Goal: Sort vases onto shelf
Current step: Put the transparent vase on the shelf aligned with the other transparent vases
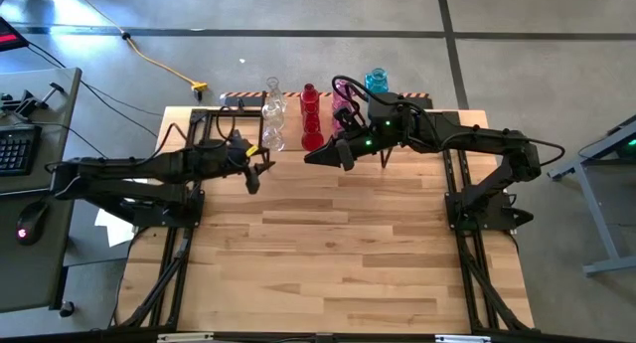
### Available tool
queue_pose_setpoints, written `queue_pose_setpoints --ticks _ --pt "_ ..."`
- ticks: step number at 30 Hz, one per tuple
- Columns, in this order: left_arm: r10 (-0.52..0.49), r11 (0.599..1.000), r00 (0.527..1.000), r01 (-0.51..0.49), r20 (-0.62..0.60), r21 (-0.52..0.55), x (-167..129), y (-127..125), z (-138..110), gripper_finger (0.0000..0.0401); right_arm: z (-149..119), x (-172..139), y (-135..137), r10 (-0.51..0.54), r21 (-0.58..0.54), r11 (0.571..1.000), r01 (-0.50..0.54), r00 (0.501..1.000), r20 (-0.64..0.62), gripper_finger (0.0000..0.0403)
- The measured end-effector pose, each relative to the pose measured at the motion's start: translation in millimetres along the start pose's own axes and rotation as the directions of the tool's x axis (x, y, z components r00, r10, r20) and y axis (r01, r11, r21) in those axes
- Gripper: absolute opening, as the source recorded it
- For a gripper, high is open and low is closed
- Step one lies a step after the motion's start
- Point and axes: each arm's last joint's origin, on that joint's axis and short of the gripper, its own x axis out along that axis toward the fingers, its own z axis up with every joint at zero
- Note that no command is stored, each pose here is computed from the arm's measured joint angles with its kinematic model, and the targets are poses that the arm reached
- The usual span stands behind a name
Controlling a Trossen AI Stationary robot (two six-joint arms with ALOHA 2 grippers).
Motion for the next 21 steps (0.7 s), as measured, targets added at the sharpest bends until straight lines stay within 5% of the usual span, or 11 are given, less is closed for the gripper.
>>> queue_pose_setpoints --ticks 21 --pt "0.116 0.992 0.993 -0.117 -0.022 -0.043 21.7 6.5 -3.3 0.0197 0.0 0.0 0.0 0.000 0.000 1.000 0.000 1.000 0.000 0.0103"
